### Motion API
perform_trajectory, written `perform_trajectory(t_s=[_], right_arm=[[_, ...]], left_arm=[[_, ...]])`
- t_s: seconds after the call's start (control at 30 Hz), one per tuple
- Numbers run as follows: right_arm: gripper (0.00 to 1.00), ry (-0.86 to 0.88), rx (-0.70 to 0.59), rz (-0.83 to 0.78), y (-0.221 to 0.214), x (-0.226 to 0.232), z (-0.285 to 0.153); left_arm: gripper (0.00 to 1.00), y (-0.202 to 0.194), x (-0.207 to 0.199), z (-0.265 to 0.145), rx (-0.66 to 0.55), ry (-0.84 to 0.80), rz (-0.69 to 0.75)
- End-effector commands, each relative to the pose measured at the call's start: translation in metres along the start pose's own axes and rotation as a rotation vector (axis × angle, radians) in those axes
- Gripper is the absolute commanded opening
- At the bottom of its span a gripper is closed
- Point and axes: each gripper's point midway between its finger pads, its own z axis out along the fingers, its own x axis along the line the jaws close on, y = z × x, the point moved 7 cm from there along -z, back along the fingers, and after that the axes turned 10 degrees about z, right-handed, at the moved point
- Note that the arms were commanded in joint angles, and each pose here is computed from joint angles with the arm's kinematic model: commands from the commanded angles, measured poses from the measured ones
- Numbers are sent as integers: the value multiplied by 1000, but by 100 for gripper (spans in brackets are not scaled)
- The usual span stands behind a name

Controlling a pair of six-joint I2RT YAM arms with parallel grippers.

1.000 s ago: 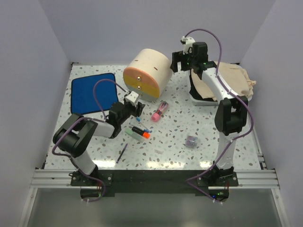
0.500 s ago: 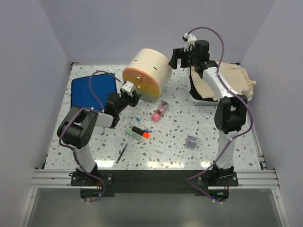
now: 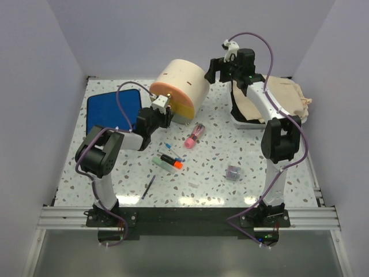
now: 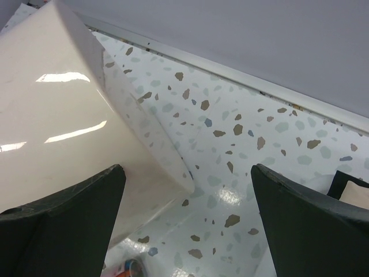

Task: Sort the stationery into containers
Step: Open the drawer in the storage box.

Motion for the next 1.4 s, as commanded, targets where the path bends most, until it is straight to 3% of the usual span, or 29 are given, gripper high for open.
perform_trajectory(t_s=[0.0,0.53,0.8,1.13,1.23,1.37], right_arm=[[95,61,-90,-41,29,21,-21],[95,67,-93,-14,30,16,-20],[95,60,-89,-8,28,14,-20],[95,59,-95,0,32,15,-19],[95,59,-87,8,30,14,-17],[95,57,-86,15,29,14,-16]], left_arm=[[44,4,6,10,36,52,-35],[41,-10,-11,7,115,53,-78],[43,2,-9,8,74,82,-79],[39,3,5,15,81,144,-56],[36,3,4,17,80,125,-56],[24,4,2,18,72,109,-53]])
